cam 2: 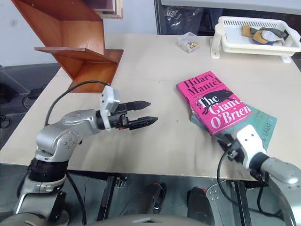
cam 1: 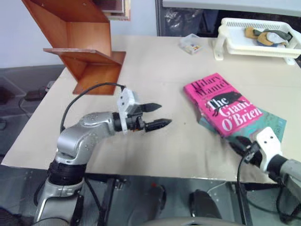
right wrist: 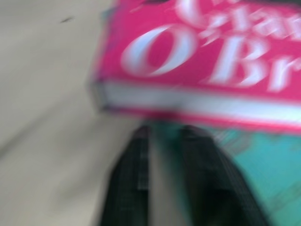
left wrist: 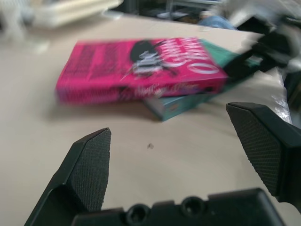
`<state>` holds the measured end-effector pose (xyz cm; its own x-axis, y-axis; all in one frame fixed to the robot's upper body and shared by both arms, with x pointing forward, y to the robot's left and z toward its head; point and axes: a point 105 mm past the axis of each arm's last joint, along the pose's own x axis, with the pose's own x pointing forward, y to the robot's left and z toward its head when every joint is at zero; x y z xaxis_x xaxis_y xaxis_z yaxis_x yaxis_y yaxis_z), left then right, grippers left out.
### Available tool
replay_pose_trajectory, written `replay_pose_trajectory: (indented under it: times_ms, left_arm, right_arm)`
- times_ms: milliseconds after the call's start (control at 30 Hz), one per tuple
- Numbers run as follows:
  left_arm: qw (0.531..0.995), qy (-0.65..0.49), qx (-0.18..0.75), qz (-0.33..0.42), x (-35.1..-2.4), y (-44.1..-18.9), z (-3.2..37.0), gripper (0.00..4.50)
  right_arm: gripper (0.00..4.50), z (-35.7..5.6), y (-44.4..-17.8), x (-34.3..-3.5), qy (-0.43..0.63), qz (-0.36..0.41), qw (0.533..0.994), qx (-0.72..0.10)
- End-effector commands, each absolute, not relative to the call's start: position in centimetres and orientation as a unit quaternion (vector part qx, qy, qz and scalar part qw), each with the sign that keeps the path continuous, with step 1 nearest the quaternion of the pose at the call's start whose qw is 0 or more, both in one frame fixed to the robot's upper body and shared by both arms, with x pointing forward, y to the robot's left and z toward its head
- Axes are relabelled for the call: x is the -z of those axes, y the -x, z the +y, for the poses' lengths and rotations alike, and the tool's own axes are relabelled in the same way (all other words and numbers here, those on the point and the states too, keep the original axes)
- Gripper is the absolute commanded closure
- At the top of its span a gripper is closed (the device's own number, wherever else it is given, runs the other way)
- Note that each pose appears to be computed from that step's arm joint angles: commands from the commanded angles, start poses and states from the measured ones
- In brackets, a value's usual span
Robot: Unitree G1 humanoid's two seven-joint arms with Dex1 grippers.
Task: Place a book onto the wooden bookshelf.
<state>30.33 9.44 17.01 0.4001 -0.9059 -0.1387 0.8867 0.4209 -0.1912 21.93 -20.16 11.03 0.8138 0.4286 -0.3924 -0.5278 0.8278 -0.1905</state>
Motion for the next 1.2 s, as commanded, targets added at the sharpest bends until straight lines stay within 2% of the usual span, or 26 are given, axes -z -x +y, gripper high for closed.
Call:
replay_pose_trajectory:
  times_ms: [33, 133, 167, 300, 600, 867, 1200]
  left_arm:
    - [0.835, 0.133, 0.514, 0.143, -17.2, -32.4, 8.0, 0.0]
    - [0.821, 0.212, 0.494, 0.193, -16.6, -34.7, 5.3, 0.0]
    - [0.814, 0.234, 0.49, 0.208, -16.5, -35.2, 4.4, 0.0]
    - [0.802, 0.279, 0.463, 0.253, -15.8, -36.8, 2.2, 0.0]
    - [0.759, 0.366, 0.424, 0.331, -13.6, -37.4, -2.4, 0.0]
    - [0.72, 0.45, 0.395, 0.352, -13.0, -37.5, -5.5, 0.0]
    - [0.685, 0.515, 0.364, 0.365, -12.6, -37.6, -6.9, 0.0]
  right_arm:
    - [1.03, -18.1, -19.6, -14.6, 0.137, 0.101, 0.947, -0.273]
    - [0.25, -16.2, -19.2, -16.5, 0.131, 0.033, 0.953, -0.271]
    - [0.11, -16.1, -19.6, -16.9, 0.134, 0.012, 0.957, -0.256]
    - [0.11, -15.5, -20.2, -17.5, 0.133, -0.024, 0.968, -0.212]
    - [0.11, -14.4, -20.4, -18.0, 0.14, -0.06, 0.973, -0.172]
    - [0.11, -14.4, -20.6, -18.4, 0.138, -0.061, 0.977, -0.152]
    - [0.11, -14.7, -20.4, -18.5, 0.14, -0.049, 0.978, -0.146]
